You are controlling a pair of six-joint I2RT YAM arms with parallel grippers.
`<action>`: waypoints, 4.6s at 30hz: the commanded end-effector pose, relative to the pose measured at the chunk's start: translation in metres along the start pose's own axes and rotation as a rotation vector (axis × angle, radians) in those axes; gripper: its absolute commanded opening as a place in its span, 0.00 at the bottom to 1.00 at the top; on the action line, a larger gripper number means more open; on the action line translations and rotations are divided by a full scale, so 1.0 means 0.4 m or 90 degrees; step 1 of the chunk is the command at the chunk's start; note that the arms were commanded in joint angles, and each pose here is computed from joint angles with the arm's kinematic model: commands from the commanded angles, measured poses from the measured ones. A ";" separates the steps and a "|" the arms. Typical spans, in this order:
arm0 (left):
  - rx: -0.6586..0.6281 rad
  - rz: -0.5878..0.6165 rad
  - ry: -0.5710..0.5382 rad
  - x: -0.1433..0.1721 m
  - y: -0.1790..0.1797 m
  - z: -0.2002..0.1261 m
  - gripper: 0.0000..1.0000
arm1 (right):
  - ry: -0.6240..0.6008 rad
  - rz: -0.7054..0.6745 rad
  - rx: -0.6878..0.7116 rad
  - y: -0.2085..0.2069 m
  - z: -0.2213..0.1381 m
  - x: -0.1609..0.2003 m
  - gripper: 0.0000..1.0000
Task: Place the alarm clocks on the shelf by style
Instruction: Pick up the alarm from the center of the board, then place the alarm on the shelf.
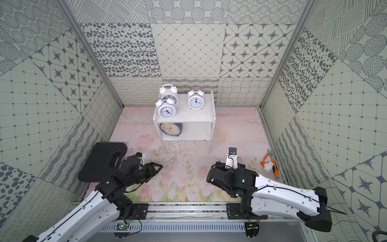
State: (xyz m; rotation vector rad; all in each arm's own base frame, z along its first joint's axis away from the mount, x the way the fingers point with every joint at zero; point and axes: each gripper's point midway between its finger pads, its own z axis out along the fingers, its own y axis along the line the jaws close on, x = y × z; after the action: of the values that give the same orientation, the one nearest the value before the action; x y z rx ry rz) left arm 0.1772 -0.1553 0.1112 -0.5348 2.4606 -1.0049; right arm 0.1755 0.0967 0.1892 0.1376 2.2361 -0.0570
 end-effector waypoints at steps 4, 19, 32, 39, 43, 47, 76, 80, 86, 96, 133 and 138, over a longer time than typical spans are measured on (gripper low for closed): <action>0.061 0.016 0.014 0.009 -0.061 0.016 0.59 | 0.118 0.023 -0.074 0.014 0.050 0.099 0.89; 0.090 0.041 0.020 -0.003 -0.115 0.021 0.59 | 0.167 0.009 -0.060 -0.012 0.075 0.172 0.72; 0.094 0.047 0.009 -0.011 -0.123 0.016 0.60 | 0.167 0.030 -0.069 -0.016 0.087 0.194 0.44; 0.090 0.056 0.002 -0.013 -0.119 0.007 0.61 | 0.160 0.019 -0.118 0.016 0.074 0.184 0.33; 0.096 0.067 -0.004 -0.015 -0.124 -0.008 0.62 | 0.138 -0.008 -0.211 0.079 0.040 0.154 0.30; 0.222 0.101 0.030 0.014 -0.202 -0.024 0.68 | 0.127 -0.066 -0.450 0.230 -0.061 0.123 0.29; 0.692 0.239 0.217 0.157 -0.475 -0.256 0.68 | 0.208 -0.095 -0.994 0.513 -0.340 -0.078 0.33; 0.688 0.238 0.220 0.159 -0.474 -0.253 0.65 | 0.201 -0.086 -0.974 0.510 -0.318 -0.083 0.33; 0.668 0.238 0.208 0.156 -0.464 -0.237 0.55 | 0.191 -0.079 -0.956 0.512 -0.300 -0.089 0.33; 0.644 0.220 0.108 0.106 -0.461 -0.226 0.33 | 0.124 -0.023 -0.925 0.502 -0.288 -0.136 0.68; 0.695 0.104 -0.083 -0.012 -0.453 -0.263 0.20 | 0.032 0.223 -0.914 0.521 -0.251 -0.081 0.60; 0.686 0.100 -0.081 -0.011 -0.447 -0.253 0.20 | 0.036 0.236 -0.912 0.521 -0.240 -0.072 0.54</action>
State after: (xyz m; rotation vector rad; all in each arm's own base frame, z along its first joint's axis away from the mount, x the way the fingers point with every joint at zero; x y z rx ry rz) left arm 0.1690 -0.2209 0.2801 -0.0731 1.6154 -1.8491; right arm 0.1454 0.3096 0.2627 -0.2450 1.8306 1.6290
